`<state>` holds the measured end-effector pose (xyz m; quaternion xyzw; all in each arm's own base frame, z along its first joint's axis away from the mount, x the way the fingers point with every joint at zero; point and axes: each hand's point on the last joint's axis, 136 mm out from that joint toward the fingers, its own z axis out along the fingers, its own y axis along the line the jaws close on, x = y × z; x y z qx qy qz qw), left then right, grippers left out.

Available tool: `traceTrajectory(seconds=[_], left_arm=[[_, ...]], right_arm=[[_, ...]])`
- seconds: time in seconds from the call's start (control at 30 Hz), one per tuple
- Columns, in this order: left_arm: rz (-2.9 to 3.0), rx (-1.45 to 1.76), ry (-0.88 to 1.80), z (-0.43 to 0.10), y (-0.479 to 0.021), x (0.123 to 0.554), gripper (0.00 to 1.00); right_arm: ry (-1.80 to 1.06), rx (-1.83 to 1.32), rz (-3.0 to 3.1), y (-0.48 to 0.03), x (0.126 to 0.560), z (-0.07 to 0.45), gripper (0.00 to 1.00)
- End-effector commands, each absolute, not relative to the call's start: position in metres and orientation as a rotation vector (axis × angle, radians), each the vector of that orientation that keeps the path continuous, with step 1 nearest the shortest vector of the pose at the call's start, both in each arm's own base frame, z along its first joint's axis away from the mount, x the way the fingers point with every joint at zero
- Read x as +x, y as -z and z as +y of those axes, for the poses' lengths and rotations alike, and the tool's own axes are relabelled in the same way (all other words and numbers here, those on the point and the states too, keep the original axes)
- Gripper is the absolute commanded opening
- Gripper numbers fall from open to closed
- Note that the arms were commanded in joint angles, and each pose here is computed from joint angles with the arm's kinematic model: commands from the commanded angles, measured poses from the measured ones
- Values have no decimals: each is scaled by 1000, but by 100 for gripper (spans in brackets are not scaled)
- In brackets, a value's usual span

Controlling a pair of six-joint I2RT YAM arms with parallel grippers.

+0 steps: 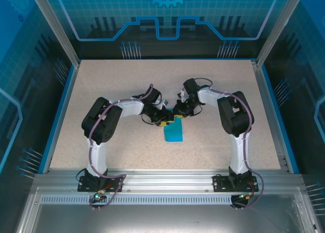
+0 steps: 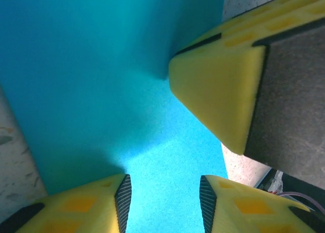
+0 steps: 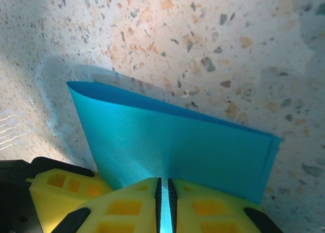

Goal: Fold a paper plane with a square sheet of paper (fold left side to right side)

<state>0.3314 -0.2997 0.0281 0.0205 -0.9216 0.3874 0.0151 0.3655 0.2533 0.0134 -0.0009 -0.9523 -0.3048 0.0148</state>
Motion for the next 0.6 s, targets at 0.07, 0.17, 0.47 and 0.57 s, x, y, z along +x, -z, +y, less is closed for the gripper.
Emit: traceTrajectory(seconds=[0.07,0.17,0.47,0.57], left_arm=[[-2888,-31,-1287,-304,-50,321,46],[-2874,-48,-1337,-309,-52,323,47],[-2858,-65,-1295,-307,-33,317,46],[-2849,-86,-1275,-307,-28,307,46]], right_arm=[[778,-43,-2932,14,349,239,16],[764,-43,-2932,16,348,239,16],[744,-46,-2929,17,347,239,16],[732,-50,-2927,18,346,239,16]])
